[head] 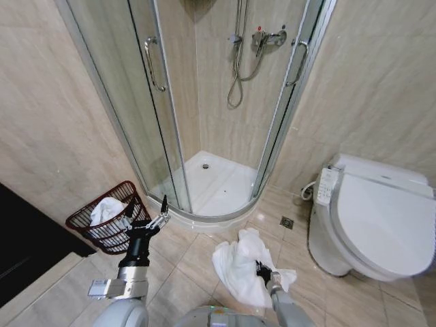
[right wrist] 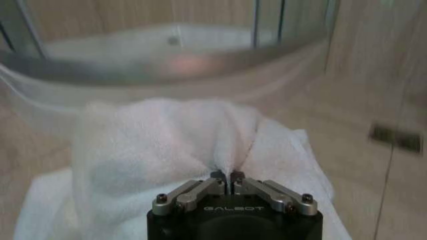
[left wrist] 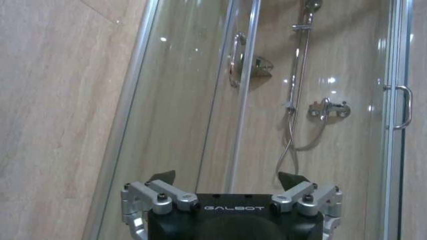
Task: Discard the used towel into the hamper.
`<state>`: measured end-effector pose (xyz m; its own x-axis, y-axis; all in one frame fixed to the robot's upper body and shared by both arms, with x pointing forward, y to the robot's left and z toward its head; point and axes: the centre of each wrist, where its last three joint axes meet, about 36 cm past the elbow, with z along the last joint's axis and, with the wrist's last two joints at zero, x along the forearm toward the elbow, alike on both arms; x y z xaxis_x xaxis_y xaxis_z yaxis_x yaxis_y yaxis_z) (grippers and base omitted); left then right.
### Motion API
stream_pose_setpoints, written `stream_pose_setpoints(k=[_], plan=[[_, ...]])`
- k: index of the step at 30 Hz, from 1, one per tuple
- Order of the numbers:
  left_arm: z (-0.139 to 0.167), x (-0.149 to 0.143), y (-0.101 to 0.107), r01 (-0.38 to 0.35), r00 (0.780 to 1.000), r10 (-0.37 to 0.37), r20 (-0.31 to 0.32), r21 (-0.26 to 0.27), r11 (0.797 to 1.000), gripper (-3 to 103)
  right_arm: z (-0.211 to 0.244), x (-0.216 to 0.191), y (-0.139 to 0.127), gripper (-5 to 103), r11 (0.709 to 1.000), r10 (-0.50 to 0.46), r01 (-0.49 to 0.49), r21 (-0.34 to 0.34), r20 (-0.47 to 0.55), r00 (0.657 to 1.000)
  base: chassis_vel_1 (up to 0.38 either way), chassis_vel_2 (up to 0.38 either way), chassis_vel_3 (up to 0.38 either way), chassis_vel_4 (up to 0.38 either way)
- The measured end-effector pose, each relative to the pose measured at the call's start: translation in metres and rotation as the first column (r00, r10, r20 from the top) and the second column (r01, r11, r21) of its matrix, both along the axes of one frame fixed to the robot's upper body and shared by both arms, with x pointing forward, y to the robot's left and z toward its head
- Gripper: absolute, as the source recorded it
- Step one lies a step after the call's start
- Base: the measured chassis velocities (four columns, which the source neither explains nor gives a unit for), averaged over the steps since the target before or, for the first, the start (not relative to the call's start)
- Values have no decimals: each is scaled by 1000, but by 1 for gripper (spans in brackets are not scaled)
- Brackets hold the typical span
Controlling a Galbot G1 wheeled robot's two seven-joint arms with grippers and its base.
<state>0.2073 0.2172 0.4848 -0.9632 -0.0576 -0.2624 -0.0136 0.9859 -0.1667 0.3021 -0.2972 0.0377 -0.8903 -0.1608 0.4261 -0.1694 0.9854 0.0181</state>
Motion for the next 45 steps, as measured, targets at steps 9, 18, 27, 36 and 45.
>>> stream_pose_setpoints(k=[9, 18, 27, 36, 45], plan=[[0, 0, 0, 0, 1000, 0, 0, 0, 1000, 100, 52, -24, -2, 2, 997, 58, -38, -73, 300, 952, 0, 0, 0, 0], [0, 0, 0, 0, 1000, 0, 0, 0, 1000, 100, 163, -46, 1, 2, 999, -28, 15, 31, 495, 868, 0, 0, 0, 0], [0, 0, 0, 0, 1000, 0, 0, 0, 1000, 100, 299, -59, 2, 2, 998, -59, 39, 44, 687, 724, 0, 0, 0, 0], [0, 0, 0, 0, 1000, 0, 0, 0, 1000, 100, 433, -71, -7, 2, 996, -44, 89, -2, 854, 518, 0, 0, 0, 0], [0, 0, 0, 0, 1000, 0, 0, 0, 1000, 100, 528, -64, -24, 2, 997, -70, 50, 57, 941, 332, 0, 0, 0, 0]])
